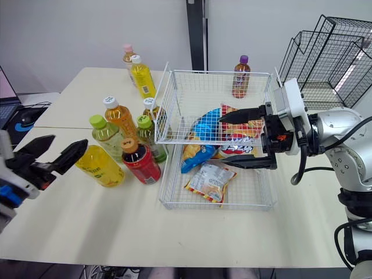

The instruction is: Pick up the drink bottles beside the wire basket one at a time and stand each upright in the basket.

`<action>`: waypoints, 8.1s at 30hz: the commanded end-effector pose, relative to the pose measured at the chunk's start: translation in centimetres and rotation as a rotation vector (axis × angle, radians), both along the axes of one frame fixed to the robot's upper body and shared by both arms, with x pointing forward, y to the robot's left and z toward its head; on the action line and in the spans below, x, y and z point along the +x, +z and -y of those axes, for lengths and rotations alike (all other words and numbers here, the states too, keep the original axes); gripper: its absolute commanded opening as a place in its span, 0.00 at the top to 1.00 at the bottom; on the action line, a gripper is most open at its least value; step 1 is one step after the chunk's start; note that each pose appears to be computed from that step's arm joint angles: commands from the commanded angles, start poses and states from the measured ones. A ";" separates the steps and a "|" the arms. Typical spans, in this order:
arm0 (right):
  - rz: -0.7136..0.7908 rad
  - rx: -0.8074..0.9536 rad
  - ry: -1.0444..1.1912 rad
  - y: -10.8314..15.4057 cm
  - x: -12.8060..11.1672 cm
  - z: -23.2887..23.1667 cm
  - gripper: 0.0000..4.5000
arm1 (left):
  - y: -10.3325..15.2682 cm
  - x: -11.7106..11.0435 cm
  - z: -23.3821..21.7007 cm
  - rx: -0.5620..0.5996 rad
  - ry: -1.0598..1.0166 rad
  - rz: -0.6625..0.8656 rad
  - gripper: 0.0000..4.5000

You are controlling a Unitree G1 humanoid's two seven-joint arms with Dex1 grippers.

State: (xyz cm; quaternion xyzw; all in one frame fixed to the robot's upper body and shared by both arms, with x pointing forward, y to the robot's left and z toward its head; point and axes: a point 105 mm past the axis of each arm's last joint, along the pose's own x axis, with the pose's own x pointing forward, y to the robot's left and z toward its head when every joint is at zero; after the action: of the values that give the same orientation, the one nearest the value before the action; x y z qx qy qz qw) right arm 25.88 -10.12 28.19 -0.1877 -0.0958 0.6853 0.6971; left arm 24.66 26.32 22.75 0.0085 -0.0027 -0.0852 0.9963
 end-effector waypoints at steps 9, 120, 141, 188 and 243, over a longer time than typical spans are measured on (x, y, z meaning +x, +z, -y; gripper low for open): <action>0.050 -0.004 -0.030 1.1 -0.2 0.9 0.00 | -0.6 2.0 -0.5 0.110 0.074 0.011 0.00; 0.176 0.179 -0.791 2.2 -3.6 6.7 0.00 | 23.5 10.6 14.9 0.270 -0.980 0.338 0.01; 0.087 0.082 -0.318 1.2 -2.6 0.5 0.00 | 9.4 6.4 -6.1 0.263 -0.393 -0.013 0.01; 0.059 0.097 -0.238 1.4 -2.8 -1.1 0.00 | 2.2 9.5 -0.1 0.092 -0.135 0.033 0.70; 0.184 0.194 -0.780 2.8 -5.5 6.4 0.00 | 17.0 15.3 25.2 0.283 -1.037 0.201 0.70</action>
State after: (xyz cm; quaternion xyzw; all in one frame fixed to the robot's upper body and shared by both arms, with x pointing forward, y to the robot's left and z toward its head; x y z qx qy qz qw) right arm 20.80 -16.72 30.07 -0.1911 -0.1207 0.3390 0.9132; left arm 40.57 1.54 37.97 0.1414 -0.0583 -0.5624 0.8126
